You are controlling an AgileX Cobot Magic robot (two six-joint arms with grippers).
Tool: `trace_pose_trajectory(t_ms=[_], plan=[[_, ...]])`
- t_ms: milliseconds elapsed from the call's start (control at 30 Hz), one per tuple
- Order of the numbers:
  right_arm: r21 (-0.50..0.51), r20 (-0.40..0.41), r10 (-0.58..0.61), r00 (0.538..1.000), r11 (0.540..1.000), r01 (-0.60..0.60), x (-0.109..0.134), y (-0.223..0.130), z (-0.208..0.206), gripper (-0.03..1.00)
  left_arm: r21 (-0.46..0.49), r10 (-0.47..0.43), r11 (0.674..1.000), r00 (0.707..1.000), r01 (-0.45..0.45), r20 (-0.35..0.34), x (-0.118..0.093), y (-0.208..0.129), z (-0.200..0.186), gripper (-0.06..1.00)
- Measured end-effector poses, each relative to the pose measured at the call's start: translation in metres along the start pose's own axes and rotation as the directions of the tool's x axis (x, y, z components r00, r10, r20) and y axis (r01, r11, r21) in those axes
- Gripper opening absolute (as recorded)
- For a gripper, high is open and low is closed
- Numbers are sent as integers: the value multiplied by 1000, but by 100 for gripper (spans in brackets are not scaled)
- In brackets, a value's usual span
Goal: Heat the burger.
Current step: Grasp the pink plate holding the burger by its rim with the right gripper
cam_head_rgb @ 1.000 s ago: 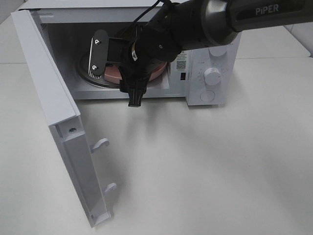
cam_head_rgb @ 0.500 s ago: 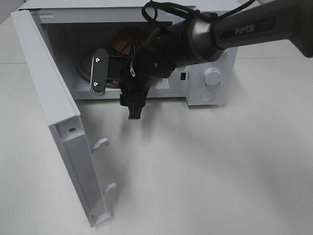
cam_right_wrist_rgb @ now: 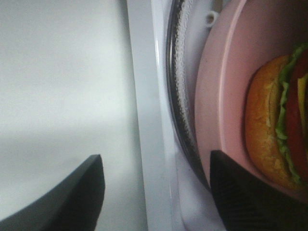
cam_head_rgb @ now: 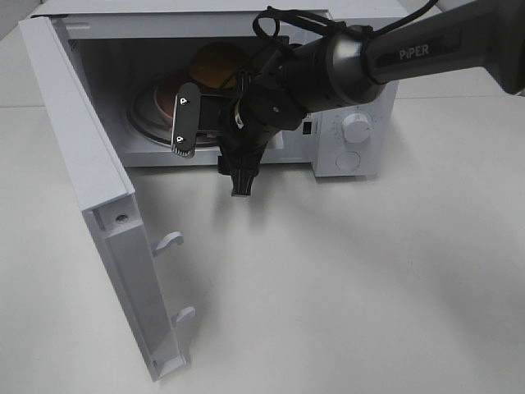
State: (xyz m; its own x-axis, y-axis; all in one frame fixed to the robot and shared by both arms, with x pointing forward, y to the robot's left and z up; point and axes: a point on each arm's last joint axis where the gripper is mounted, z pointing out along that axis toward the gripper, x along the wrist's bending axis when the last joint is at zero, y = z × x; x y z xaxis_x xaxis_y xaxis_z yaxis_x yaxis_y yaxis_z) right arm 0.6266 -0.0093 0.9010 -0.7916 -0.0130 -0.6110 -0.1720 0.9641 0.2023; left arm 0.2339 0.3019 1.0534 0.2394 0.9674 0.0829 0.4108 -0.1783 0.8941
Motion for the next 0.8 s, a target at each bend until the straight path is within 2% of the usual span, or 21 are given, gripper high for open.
trace_pose_trajectory(t_ms=[267, 467, 667, 800], plan=[[0, 4, 12, 1000, 1000, -12, -1, -2, 0, 62, 0, 0, 1000, 1000, 0, 0, 0, 0, 0, 0], [-2, 6, 67, 998, 998, -67, -2, -2, 0, 62, 0, 0, 1000, 1000, 0, 0, 0, 0, 0, 0], [-25, 38, 99, 994, 995, -98, -13, 3, -15, 62, 0, 0, 1000, 1000, 0, 0, 0, 0, 0, 0], [-21, 34, 99, 994, 995, -98, -12, 5, -17, 62, 0, 0, 1000, 1000, 0, 0, 0, 0, 0, 0]])
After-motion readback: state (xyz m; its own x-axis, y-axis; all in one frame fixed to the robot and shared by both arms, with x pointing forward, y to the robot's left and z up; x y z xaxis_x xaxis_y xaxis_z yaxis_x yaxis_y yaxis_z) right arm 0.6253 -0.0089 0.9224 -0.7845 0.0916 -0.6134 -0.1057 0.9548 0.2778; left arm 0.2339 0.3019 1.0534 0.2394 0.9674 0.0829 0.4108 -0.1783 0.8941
